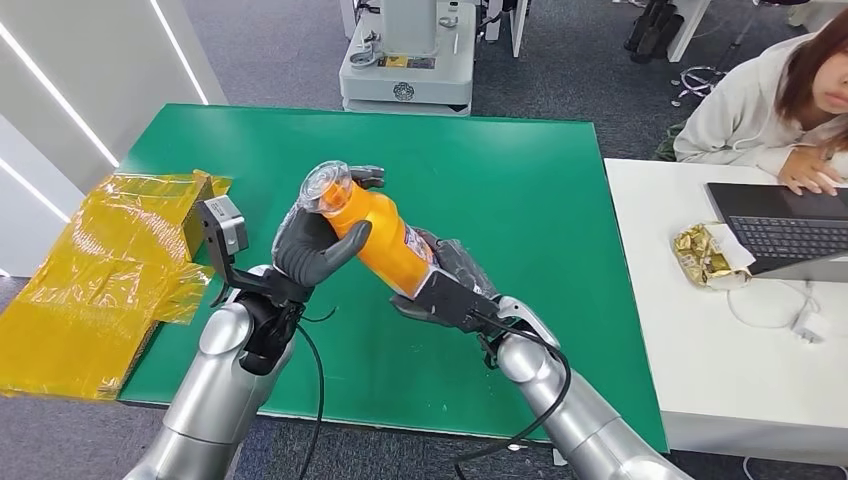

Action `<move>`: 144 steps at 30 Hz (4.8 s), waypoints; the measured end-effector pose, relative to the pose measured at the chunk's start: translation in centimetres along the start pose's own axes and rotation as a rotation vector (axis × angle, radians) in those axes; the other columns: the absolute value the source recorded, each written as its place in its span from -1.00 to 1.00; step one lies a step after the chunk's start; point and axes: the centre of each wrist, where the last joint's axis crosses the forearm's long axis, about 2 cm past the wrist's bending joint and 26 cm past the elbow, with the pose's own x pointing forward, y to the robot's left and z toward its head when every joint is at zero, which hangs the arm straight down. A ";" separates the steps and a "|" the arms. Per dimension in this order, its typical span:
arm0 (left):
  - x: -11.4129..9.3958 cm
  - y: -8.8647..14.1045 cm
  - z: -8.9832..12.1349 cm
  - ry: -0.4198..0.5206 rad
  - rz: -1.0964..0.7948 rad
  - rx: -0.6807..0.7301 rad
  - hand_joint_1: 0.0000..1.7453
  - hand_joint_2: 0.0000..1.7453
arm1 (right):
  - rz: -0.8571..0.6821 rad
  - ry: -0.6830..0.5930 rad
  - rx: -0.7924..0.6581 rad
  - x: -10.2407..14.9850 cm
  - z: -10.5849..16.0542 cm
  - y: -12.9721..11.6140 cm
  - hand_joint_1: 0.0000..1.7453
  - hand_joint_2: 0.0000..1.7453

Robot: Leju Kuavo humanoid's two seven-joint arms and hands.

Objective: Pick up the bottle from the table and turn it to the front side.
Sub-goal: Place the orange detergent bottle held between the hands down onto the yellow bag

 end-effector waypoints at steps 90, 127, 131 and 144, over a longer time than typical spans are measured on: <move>-4.0 15.7 12.9 1.148 -2.078 -0.016 1.00 1.00 | 0.114 -0.142 -0.477 1.8 18.8 -1.8 -1.00 1.00; -4.9 17.6 14.4 1.121 -1.972 -0.153 -1.00 1.00 | 0.102 -0.147 -0.448 2.1 17.6 -1.9 -1.00 1.00; -4.9 17.5 14.3 1.119 -1.967 -0.148 -1.00 1.00 | 0.101 -0.144 -0.447 2.0 17.6 -1.9 -1.00 1.00; -5.8 16.0 14.4 0.968 -1.750 -0.031 -1.00 1.00 | 0.087 -0.144 -0.425 1.7 17.3 -2.0 -1.00 1.00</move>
